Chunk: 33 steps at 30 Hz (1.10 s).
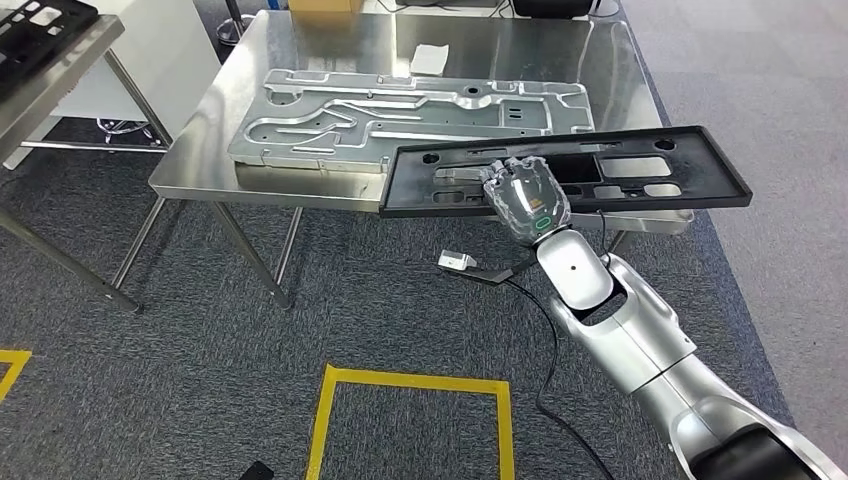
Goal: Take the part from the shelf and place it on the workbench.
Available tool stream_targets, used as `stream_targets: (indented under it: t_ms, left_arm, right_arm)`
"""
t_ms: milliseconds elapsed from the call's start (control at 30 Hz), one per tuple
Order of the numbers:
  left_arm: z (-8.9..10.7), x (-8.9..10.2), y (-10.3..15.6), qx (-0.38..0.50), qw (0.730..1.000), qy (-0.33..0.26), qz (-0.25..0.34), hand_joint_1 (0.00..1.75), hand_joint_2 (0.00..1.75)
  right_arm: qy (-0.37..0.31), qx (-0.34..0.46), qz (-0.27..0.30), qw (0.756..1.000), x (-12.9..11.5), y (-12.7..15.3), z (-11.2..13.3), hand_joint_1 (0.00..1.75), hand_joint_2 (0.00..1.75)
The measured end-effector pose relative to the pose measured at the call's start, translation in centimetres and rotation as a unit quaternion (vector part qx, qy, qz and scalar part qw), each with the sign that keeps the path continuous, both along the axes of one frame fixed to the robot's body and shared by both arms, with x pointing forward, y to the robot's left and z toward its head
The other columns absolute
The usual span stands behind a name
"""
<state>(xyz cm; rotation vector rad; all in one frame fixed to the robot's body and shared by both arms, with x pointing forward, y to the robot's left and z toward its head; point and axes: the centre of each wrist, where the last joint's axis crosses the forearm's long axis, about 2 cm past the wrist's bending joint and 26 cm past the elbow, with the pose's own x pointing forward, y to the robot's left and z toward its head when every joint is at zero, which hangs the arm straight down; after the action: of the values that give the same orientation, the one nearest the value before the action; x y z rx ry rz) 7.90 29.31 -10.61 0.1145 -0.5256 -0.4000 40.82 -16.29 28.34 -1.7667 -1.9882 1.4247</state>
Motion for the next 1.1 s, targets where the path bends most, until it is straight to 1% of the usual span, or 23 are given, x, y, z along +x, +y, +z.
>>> stream_targets:
  t_ms: [200, 433, 767, 1100]
  left_arm:
    - [0.0, -0.1, 0.2, 0.002, 1.000, 0.003, -0.002, 0.00, 1.75]
    - [0.1, 0.3, 0.1, 0.004, 1.000, 0.001, -0.009, 0.00, 1.75]
    - [0.1, 0.4, 0.1, 0.002, 1.000, 0.003, -0.013, 0.00, 1.75]
    - [0.1, 0.4, 0.7, 0.005, 1.000, 0.006, -0.016, 0.00, 1.75]
  right_arm:
    - [-0.016, 0.004, 0.002, 1.000, 0.1, -0.2, 0.4, 1.75, 1.75]
    - [-0.010, -0.008, 0.005, 1.000, 0.8, -1.1, 0.1, 1.75, 1.75]
    - [0.043, -0.016, -0.019, 0.999, 2.1, -3.1, -2.2, 1.75, 1.75]
    - [0.099, -0.016, -0.026, 0.995, 2.8, -2.9, -4.0, 1.75, 1.75]
